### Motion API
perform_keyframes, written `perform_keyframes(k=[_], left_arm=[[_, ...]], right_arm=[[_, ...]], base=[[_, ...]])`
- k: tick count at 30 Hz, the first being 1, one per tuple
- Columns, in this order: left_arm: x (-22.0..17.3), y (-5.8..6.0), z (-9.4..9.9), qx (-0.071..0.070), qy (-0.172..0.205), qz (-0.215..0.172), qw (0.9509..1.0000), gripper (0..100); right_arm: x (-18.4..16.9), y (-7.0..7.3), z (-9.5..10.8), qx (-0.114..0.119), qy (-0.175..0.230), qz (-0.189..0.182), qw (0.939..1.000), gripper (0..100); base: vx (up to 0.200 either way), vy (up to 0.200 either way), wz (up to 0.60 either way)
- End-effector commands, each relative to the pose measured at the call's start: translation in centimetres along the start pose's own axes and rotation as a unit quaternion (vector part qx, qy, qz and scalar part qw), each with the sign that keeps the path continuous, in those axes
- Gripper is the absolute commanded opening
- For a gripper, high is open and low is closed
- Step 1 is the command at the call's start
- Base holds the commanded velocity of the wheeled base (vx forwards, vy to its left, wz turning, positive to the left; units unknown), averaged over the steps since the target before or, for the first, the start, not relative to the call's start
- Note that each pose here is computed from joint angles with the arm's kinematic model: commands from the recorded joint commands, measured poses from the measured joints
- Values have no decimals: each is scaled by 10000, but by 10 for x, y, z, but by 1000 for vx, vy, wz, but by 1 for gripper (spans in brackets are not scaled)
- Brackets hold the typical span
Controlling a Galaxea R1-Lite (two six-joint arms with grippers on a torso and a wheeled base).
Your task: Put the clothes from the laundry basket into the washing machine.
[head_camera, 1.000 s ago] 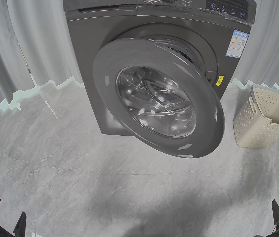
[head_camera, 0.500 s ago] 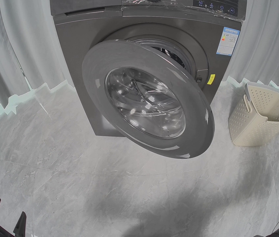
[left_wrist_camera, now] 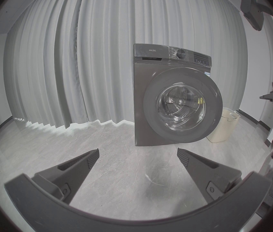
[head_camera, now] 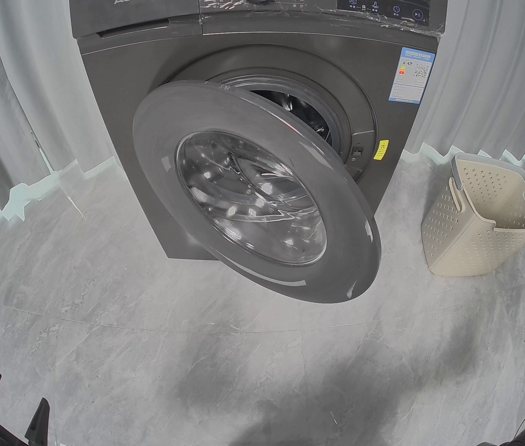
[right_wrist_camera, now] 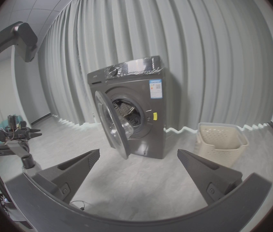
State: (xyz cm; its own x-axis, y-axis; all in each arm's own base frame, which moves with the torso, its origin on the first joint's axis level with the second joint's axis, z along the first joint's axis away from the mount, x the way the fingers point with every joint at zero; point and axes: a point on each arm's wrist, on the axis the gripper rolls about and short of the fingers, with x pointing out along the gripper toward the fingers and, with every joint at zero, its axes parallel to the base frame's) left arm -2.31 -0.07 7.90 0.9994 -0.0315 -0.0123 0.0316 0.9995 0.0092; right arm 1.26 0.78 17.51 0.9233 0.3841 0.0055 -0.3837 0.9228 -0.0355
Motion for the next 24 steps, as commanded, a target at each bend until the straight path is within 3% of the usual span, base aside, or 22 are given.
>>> perform_keyframes(k=[1, 4, 7, 15, 24], left_arm=[[0, 0, -3, -2, 0, 4, 10000, 100], [0, 0, -3, -2, 0, 4, 10000, 100], [0, 0, -3, -10, 0, 4, 10000, 100], [0, 0, -3, -9, 0, -4, 10000, 100], [0, 0, -3, -9, 0, -4, 10000, 100]], right_arm=[[97, -7, 6, 116, 1060, 1379, 9847, 100], [131, 5, 11, 602, 1112, 1401, 9820, 100], [146, 20, 13, 888, 1061, 1530, 9785, 100], [171, 30, 7, 860, 1065, 1544, 9785, 100], [199, 32, 4, 849, 956, 1385, 9821, 100]], base=[[0, 0, 0], [0, 0, 0], [67, 0, 0], [200, 0, 0], [0, 0, 0]])
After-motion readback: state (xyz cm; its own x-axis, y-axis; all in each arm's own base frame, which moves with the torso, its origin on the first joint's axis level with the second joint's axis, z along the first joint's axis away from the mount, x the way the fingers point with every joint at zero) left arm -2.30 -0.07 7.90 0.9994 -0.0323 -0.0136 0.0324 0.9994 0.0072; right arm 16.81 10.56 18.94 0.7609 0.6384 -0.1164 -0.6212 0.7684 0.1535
